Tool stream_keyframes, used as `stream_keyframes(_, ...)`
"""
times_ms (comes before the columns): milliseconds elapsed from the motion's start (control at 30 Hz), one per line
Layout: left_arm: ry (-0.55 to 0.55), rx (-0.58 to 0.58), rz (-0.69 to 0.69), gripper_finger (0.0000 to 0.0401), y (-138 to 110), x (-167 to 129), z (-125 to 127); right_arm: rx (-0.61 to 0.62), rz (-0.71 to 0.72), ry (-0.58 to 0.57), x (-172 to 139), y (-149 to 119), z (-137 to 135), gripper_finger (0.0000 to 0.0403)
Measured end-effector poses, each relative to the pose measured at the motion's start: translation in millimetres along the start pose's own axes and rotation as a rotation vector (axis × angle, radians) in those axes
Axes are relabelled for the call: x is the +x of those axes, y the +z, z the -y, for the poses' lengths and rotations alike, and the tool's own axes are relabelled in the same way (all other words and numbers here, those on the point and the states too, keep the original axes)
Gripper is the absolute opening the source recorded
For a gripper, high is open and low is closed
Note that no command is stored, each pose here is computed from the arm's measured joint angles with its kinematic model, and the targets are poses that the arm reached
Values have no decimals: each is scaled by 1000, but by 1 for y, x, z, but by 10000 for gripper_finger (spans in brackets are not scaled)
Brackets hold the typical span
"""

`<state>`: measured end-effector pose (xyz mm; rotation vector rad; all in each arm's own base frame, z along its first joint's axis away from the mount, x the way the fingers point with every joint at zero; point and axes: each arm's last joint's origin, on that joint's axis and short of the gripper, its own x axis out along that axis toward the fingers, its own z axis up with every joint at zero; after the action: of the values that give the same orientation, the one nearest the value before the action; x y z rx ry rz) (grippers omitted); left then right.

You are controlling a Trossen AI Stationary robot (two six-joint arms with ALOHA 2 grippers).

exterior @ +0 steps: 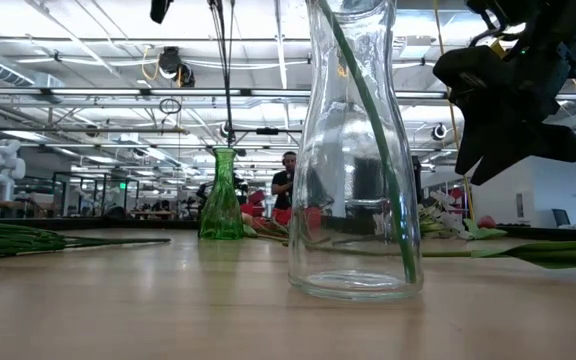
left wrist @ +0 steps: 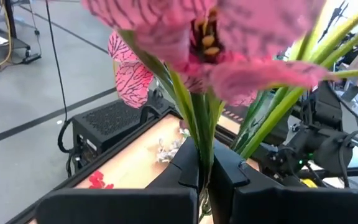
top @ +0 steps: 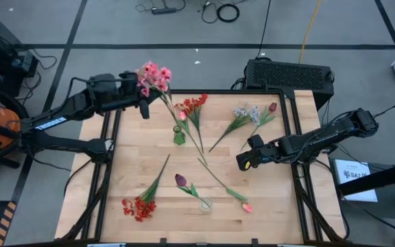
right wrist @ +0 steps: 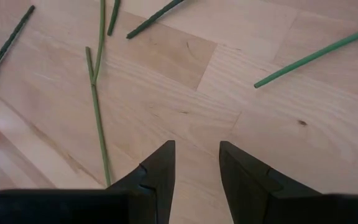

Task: Sort flowers into vase by color
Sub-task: Put the pink flowers into the green vase

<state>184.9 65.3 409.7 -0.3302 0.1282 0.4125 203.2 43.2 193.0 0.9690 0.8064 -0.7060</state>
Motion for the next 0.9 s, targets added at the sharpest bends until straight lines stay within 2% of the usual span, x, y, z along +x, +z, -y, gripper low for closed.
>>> stream_keyframes(533,-12,-10,-30,10,-5,0,2,0,2,-1,0,0,0,115)
stream_keyframes(667,27,15,-57,10,-21,8,0,10,2,0,0,0,0,115)
stream_keyframes(900,29,-2,-69,10,-51,23,-5,26,2,0,0,0,0,115)
